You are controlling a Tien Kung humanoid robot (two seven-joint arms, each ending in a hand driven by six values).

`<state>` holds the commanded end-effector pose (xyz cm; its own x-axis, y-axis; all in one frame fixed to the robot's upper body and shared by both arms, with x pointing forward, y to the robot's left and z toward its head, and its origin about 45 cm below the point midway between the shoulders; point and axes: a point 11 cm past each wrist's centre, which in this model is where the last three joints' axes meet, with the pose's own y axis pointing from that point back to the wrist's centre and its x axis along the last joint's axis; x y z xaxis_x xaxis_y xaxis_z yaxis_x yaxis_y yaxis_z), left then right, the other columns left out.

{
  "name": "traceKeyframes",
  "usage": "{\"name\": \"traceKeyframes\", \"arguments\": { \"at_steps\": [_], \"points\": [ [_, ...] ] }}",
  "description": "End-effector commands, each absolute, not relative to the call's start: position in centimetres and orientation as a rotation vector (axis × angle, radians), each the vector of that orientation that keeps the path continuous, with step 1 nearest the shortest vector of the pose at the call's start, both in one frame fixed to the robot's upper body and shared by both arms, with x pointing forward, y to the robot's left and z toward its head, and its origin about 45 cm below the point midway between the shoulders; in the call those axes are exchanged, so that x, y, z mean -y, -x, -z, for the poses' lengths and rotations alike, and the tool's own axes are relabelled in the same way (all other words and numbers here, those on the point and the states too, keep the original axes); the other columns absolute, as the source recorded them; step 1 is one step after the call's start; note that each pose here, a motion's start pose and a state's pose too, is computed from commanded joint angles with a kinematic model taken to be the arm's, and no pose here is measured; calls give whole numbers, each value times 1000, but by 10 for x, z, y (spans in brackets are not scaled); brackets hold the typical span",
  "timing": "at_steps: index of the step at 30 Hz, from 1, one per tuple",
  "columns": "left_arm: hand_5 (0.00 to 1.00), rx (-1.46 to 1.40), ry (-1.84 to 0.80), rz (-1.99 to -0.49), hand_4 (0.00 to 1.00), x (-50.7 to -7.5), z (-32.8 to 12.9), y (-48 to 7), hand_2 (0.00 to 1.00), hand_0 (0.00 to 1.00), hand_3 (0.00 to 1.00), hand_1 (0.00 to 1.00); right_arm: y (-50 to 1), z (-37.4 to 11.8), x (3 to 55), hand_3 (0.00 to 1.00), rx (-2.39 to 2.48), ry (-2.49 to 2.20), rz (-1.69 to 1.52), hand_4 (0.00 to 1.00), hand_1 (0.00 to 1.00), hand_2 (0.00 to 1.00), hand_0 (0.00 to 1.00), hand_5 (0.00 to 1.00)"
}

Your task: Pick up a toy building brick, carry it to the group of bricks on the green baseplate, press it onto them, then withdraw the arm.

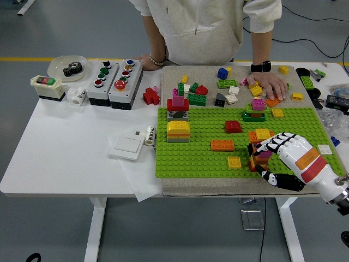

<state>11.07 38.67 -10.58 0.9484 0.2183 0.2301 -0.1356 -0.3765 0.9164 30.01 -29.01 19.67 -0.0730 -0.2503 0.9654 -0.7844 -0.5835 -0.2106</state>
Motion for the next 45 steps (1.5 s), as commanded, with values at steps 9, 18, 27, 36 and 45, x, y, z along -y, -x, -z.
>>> {"name": "traceKeyframes", "arguments": {
  "at_steps": [9,18,27,36,45],
  "points": [
    [727,-61,-1919,-375,622,-386,106,-111,674,519,601,609,-301,-194,291,539,1106,-1782,-1690,648,573,600,592,323],
    [727,-60,-1919,-373,622,-387,106,-112,674,519,599,610,-300,-192,290,541,1103,-1783,-1691,652,572,601,590,324],
    [727,-60,-1917,-374,622,-386,105,-112,674,520,600,607,-300,-189,289,541,1097,-1784,-1688,656,571,601,585,328],
    [727,-64,-1916,-370,622,-386,106,-111,674,519,599,610,-298,-186,291,543,1096,-1780,-1678,658,563,599,579,325],
    [727,-67,-1915,-361,623,-386,107,-109,674,518,600,611,-295,-183,291,543,1096,-1783,-1669,658,562,597,577,323]
  ]
}}
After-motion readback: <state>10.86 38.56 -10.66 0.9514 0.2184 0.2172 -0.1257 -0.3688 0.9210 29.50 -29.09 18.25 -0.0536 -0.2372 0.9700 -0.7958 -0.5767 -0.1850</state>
